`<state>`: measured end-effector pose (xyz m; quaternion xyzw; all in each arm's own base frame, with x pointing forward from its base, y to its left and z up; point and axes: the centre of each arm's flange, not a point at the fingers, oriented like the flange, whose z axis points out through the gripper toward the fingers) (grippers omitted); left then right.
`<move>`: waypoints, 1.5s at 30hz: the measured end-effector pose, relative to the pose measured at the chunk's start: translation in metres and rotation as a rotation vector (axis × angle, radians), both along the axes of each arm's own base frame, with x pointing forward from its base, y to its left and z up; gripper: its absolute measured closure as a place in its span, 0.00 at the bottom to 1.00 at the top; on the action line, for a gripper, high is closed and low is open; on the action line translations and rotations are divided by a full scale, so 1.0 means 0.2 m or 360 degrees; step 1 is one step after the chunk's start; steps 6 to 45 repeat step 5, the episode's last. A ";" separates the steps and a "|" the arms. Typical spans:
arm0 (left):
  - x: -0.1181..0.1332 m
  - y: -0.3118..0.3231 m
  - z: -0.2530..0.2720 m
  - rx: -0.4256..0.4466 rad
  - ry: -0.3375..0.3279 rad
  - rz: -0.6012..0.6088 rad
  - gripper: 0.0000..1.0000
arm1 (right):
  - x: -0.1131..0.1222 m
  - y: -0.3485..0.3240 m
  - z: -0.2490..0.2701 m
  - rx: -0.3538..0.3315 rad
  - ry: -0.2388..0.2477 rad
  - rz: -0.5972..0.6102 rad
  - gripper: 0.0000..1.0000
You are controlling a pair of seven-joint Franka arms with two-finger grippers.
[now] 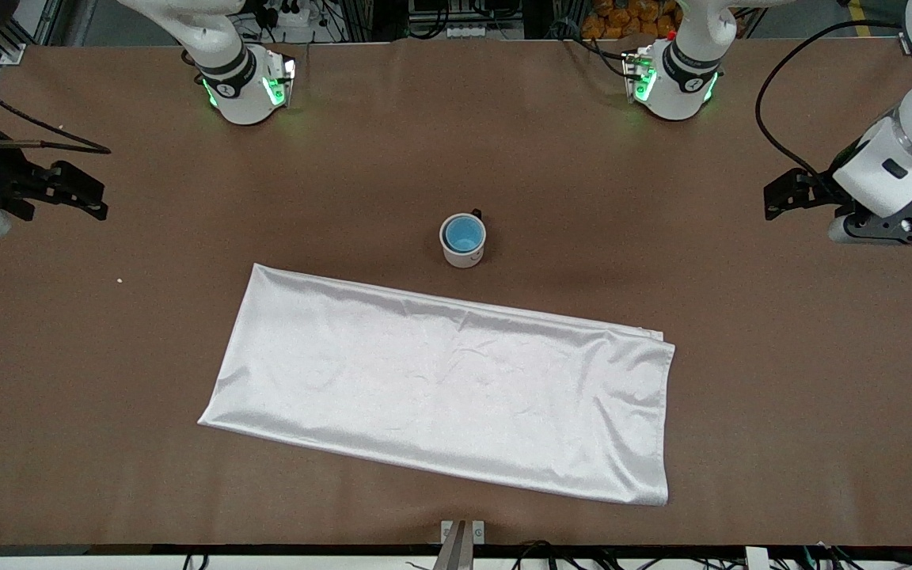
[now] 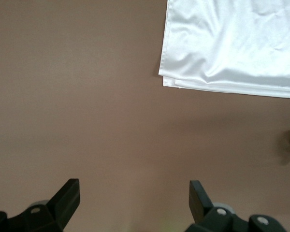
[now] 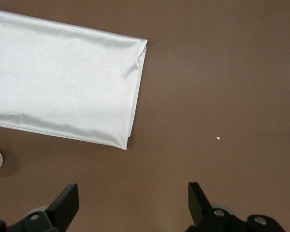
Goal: Place blue cup into white mug on table
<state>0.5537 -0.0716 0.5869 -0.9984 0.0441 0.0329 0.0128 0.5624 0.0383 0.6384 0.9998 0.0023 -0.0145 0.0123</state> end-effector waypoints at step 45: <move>0.00 0.02 0.00 0.0001 0.0000 0.0010 0.00 | 0.00 0.00 0.00 0.0000 0.0001 0.0000 0.00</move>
